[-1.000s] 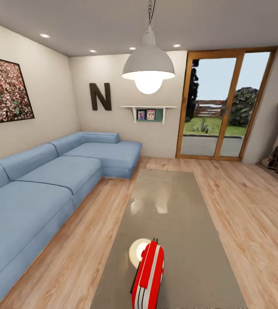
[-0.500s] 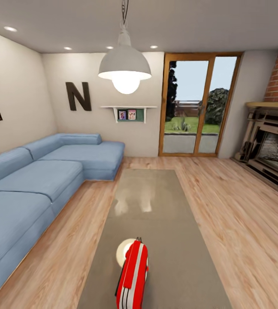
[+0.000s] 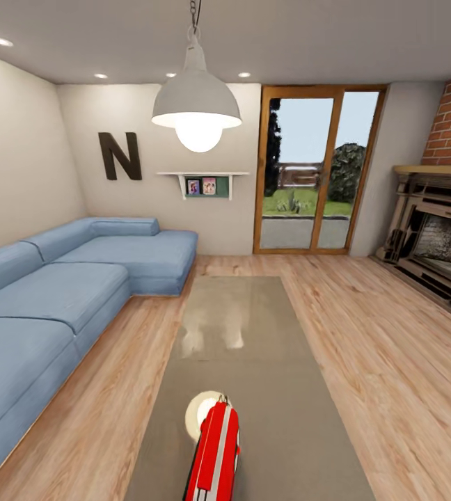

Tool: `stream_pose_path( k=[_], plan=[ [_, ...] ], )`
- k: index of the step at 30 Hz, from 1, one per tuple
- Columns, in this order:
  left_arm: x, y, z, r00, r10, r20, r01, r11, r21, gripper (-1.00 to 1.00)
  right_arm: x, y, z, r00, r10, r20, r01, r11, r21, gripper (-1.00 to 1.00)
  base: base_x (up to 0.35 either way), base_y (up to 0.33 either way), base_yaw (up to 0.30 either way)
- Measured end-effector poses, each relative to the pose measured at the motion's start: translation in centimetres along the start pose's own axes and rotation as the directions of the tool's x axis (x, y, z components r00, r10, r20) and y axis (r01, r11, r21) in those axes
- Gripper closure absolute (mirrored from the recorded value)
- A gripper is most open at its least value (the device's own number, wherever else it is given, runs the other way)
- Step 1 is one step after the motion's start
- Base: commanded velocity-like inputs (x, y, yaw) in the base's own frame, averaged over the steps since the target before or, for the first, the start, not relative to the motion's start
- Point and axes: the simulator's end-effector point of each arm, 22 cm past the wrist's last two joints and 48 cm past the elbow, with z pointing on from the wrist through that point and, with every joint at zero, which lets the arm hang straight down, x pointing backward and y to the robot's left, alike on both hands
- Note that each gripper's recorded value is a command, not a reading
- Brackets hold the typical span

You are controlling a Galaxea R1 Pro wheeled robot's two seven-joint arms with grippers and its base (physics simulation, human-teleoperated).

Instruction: Turn on the radio receiver that's on the table in the living room.

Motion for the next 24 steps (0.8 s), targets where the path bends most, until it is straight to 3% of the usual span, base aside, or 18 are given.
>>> stream_pose_path(
  k=[7, 16, 24],
  plan=[
    [0.0, 0.0, 0.0, 1.0, -0.001, 0.0, 0.001, 1.0, 0.0, -1.0, -0.01, 0.02, 0.0, 1.0, 0.001, 0.0, -0.001, 1.0, 0.0, -1.0, 0.208, 0.041, 0.0],
    [-0.03, 0.0, 0.0, 1.0, -0.003, 0.001, 0.003, 1.0, 0.0, -1.0, -0.02, 0.07, 0.0, 1.0, 0.001, 0.0, -0.001, 1.0, -0.001, -1.0, 0.013, 0.153, 0.0],
    [-0.03, 0.01, 0.0, 1.0, -0.003, 0.001, 0.003, 1.0, 0.0, -1.0, -0.02, 0.06, 0.0, 1.0, 0.001, 0.0, -0.001, 1.0, 0.0, -1.0, 0.0, 0.024, 0.0]
  ],
)
